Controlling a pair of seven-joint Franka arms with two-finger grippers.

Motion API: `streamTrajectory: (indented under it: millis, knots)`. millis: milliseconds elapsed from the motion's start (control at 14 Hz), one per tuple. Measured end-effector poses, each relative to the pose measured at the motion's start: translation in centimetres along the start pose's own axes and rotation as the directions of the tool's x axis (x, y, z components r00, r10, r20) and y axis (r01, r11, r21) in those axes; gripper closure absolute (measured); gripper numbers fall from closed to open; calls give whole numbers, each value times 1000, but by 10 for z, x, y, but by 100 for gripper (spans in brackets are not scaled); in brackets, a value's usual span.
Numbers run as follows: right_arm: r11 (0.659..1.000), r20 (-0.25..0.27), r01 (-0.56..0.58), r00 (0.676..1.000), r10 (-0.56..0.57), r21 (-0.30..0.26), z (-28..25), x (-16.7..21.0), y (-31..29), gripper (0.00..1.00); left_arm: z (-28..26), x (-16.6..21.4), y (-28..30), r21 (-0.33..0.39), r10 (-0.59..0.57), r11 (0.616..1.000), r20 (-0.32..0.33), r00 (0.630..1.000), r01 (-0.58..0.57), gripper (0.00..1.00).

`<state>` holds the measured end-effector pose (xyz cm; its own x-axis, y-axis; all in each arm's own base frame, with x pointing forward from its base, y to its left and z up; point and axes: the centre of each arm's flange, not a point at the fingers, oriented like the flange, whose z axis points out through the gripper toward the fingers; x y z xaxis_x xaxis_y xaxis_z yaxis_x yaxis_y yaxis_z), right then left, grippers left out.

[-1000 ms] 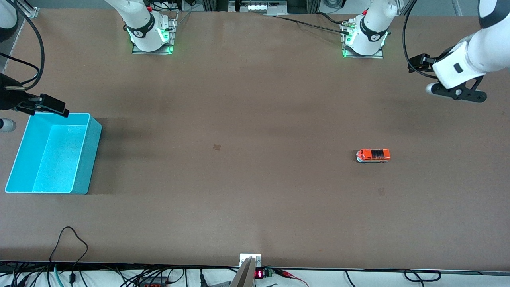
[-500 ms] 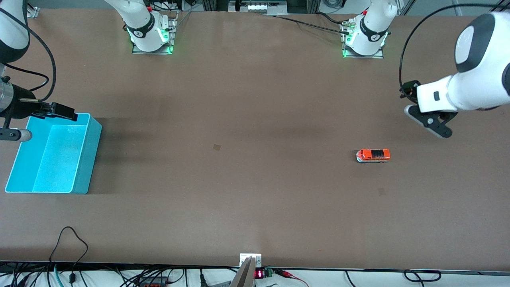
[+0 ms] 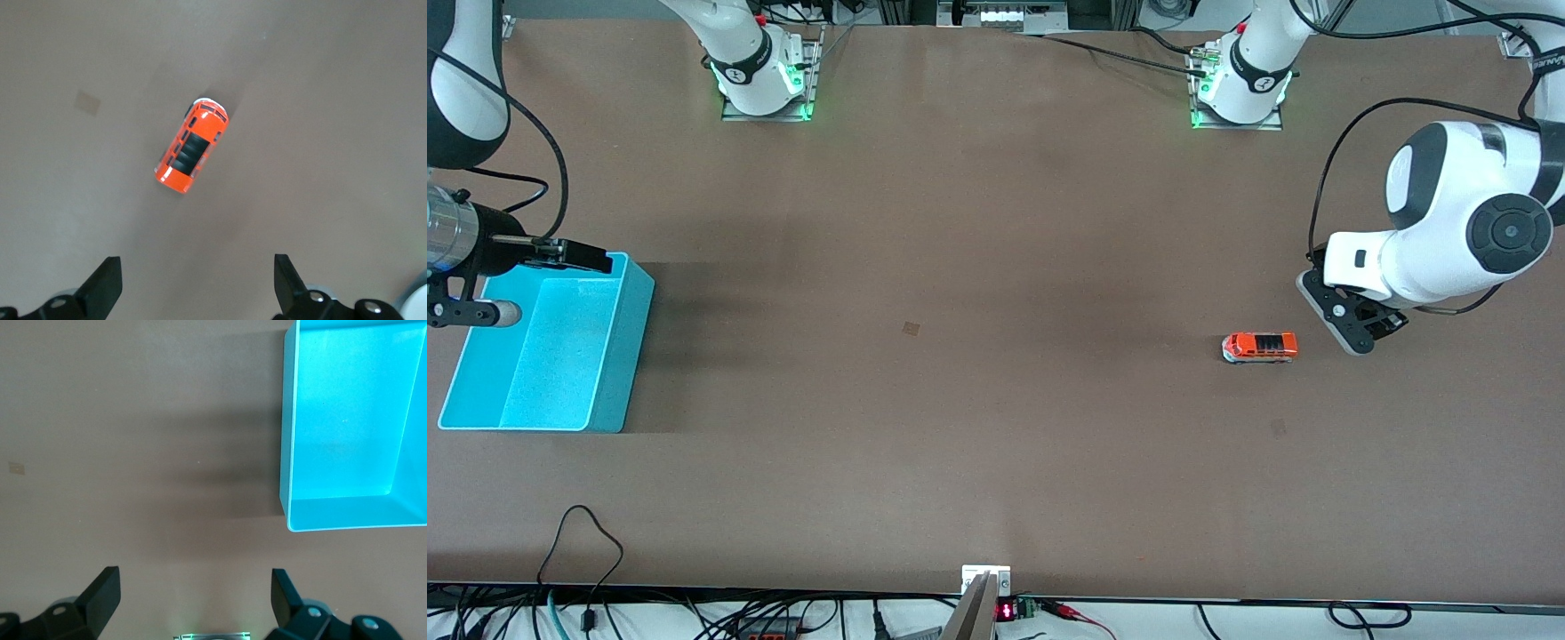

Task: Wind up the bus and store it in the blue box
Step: 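Lower the left gripper and close it on the orange bus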

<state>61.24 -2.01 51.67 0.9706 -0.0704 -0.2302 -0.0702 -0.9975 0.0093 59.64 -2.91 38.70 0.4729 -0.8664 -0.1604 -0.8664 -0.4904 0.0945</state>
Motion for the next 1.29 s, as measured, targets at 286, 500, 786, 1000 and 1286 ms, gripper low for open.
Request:
streamTrajectory:
  millis: [286, 500, 786, 1000, 1286]
  knots:
    - [1000, 8, 4, 1000, -4, 0, 1, -1, 0, 0, 35, 11, -13, 24, 153, 988, -10, 988, -153, 0]
    - [1000, 14, 21, 1000, -21, 0, 1, -1, 0, 0, 67, 18, -20, 49, 231, 972, -23, 973, -229, 0]
    - [1000, 21, 26, 999, -26, 0, 3, -1, 0, 0, 119, 20, -13, 65, 277, 960, -35, 960, -274, 0]
    - [999, 22, 34, 999, -34, 0, 4, 0, 0, 0, 144, 25, -5, 73, 312, 948, -43, 949, -309, 0]
    - [999, 28, 34, 999, -34, -1, 8, 1, 0, 0, 164, 38, 0, 88, 370, 927, -53, 928, -364, 0]
